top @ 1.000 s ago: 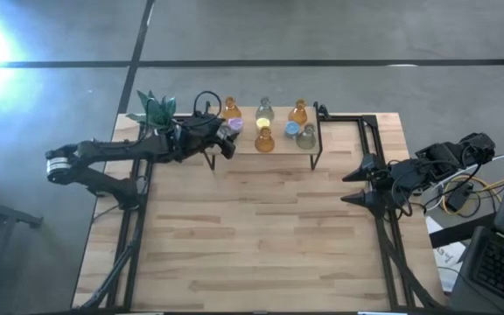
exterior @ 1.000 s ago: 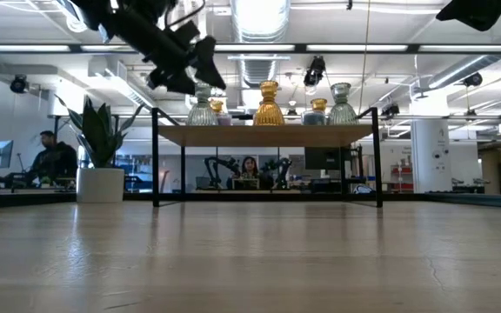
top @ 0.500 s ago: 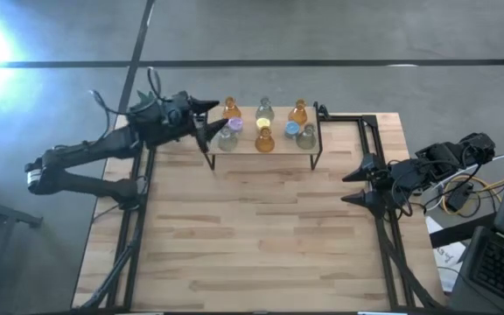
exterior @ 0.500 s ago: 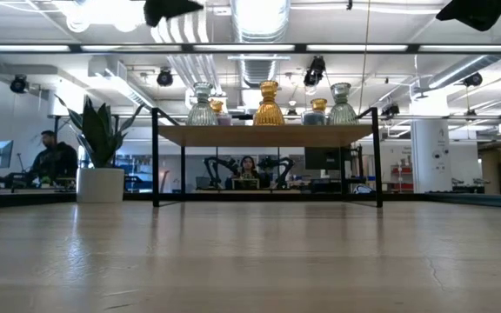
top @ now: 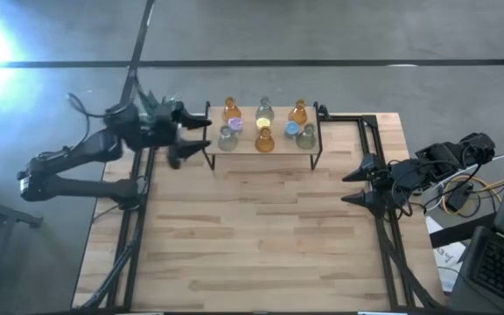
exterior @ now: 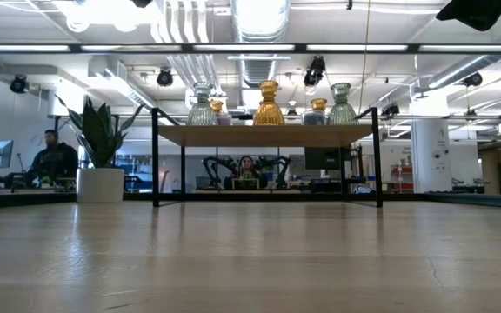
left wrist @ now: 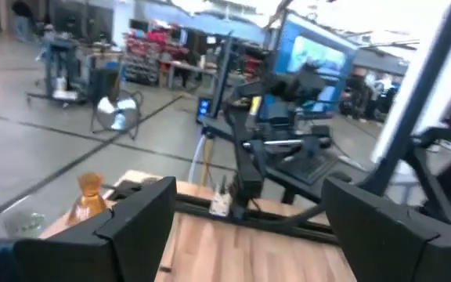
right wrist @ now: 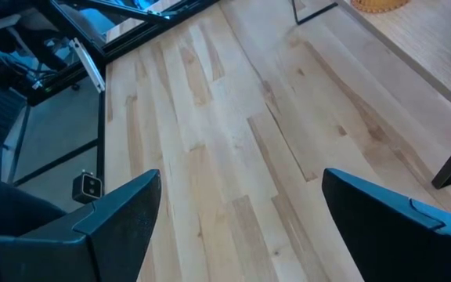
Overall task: Pick & Place candle stick holders
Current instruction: Return to Home Position
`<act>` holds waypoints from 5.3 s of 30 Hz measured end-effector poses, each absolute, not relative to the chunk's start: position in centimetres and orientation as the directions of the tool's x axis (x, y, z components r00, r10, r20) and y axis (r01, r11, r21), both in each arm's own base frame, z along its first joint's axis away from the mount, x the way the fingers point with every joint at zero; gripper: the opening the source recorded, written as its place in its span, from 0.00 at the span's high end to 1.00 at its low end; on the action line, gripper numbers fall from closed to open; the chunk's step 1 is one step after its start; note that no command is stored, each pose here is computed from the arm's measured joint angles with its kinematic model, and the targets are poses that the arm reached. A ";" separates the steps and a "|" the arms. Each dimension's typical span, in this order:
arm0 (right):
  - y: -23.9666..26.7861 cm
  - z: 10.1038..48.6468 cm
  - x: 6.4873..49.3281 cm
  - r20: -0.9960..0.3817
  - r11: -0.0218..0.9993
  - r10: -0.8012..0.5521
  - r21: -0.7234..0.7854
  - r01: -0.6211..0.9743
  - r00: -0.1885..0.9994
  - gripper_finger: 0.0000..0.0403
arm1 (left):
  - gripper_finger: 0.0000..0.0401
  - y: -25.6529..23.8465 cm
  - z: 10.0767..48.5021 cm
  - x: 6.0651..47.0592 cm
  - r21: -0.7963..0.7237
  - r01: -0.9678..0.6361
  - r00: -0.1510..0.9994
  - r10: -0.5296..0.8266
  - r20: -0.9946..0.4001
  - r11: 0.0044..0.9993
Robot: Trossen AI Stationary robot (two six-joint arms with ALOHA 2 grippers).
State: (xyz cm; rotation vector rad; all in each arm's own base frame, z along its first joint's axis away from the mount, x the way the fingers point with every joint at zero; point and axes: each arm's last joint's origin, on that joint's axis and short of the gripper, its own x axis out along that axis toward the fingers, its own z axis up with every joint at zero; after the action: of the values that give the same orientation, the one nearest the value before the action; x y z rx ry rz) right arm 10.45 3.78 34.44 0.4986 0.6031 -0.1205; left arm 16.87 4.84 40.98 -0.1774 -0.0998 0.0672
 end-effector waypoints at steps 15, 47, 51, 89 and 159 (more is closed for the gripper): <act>3.8 34.4 10.4 -0.570 0.875 0.035 0.414 0.250 0.821 0.14 | 0.19 1.6 34.5 10.0 0.042 0.123 0.988 -0.126 0.089 0.992; 3.8 34.4 10.5 -0.571 0.875 0.034 0.413 0.251 0.820 0.12 | 0.19 0.2 17.2 9.6 0.325 0.151 0.984 -0.174 0.044 0.933; 3.8 34.4 10.5 -0.572 0.875 0.034 0.412 0.252 0.820 0.13 | 0.19 0.3 17.0 9.7 0.287 0.067 0.996 -0.082 0.042 0.956; 3.9 34.4 10.6 -0.576 0.876 0.032 0.409 0.254 0.817 0.13 | 0.19 0.1 16.8 9.8 -0.080 -0.053 0.998 0.055 0.021 0.995; -0.2 16.6 9.8 0.004 0.998 0.000 -0.056 0.000 1.000 0.11 | 0.19 0.1 16.7 9.9 -0.080 -0.053 0.998 0.055 0.013 0.995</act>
State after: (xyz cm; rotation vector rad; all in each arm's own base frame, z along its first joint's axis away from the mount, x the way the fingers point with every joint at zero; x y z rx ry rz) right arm 9.81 -0.17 16.64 -0.0560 -0.0044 0.0003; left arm 9.86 0.06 16.71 -0.0797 -0.0150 0.0540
